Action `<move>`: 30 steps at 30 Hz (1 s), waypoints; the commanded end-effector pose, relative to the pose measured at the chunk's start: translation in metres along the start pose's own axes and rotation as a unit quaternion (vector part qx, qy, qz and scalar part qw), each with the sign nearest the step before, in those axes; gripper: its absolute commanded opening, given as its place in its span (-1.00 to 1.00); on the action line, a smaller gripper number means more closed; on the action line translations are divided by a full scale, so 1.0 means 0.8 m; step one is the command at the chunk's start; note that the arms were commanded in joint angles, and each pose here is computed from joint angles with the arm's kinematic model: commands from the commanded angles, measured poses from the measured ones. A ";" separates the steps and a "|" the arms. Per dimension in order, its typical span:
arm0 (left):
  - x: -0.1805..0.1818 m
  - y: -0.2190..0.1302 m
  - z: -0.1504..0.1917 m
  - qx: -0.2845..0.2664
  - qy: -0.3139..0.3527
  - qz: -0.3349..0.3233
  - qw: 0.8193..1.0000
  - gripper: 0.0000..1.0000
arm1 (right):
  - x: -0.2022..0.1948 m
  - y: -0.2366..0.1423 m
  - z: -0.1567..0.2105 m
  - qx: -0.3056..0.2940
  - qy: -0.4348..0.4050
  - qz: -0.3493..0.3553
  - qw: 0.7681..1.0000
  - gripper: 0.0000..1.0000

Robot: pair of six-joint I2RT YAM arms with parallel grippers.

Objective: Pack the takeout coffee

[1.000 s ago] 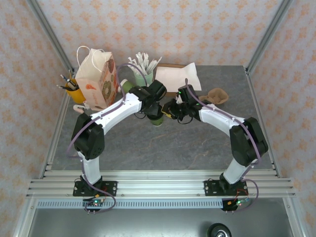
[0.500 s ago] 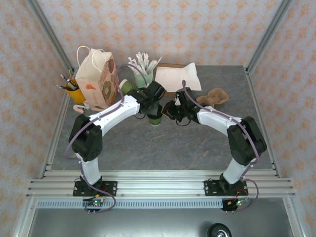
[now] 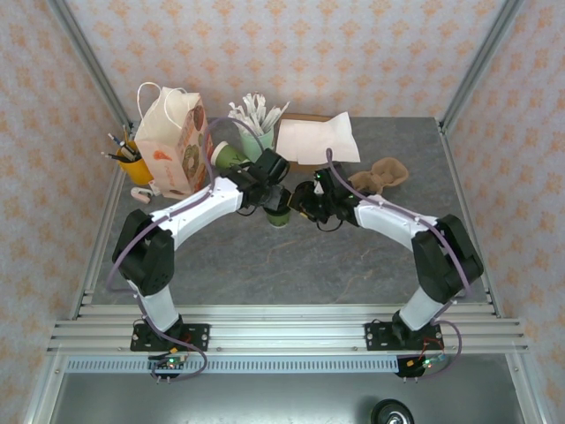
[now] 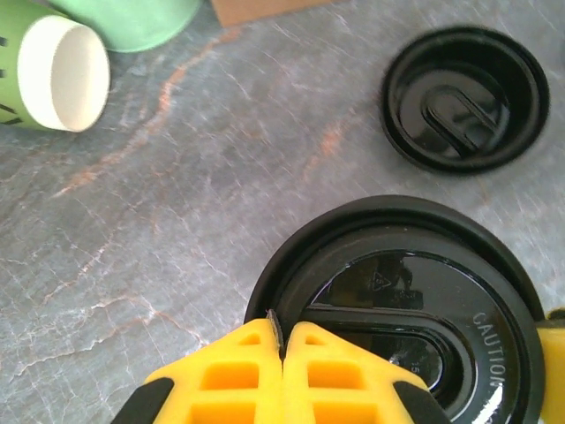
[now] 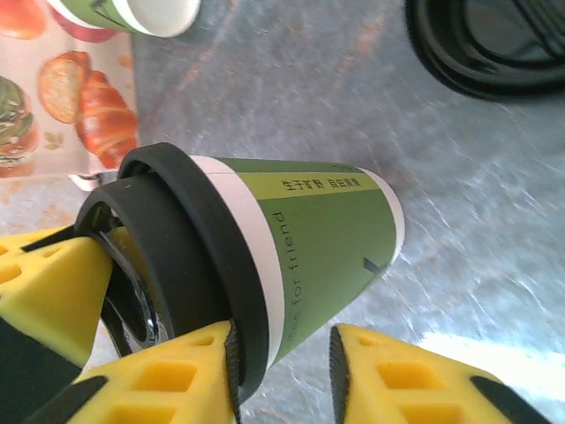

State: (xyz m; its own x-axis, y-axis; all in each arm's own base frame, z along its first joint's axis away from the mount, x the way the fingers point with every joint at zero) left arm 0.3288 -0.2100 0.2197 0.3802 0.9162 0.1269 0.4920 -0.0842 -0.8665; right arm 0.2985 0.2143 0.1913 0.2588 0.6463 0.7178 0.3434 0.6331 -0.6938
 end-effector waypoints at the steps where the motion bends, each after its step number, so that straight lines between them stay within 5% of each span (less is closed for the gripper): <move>1: 0.003 0.023 0.059 0.165 0.095 0.033 0.981 -1.00 | 0.022 -0.054 -0.008 -0.018 0.018 -0.010 1.000 -0.24; 5: 0.006 0.006 0.055 0.166 0.135 0.043 0.976 -1.00 | 0.032 -0.074 -0.026 -0.015 0.004 -0.063 0.998 -0.25; 12: 0.006 -0.004 0.043 0.145 0.139 0.051 0.978 -1.00 | 0.011 -0.031 -0.019 0.076 -0.006 -0.086 0.993 -0.35; 30: 0.000 0.008 0.040 0.147 0.125 0.067 0.979 -1.00 | -0.003 0.014 -0.011 0.145 -0.006 -0.081 0.986 -0.33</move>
State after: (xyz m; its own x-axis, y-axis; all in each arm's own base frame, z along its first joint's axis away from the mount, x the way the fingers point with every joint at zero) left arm 0.3197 -0.2034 0.2303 0.5926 0.7948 0.1310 0.3524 -0.1095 -0.9294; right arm 0.3102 0.2054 0.1838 0.2388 0.5570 0.7954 0.1383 0.7913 -0.5956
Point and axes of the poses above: each hand's point on the last joint's axis, 136 mm out from that joint toward the fingers, its own y axis out along the fingers, its own x axis along the line the jaws close on, z = x × y, the point moved 10 cm from there along -y, back along the fingers, and after that the axes turned 8 degrees about y, right-handed, at the moved point
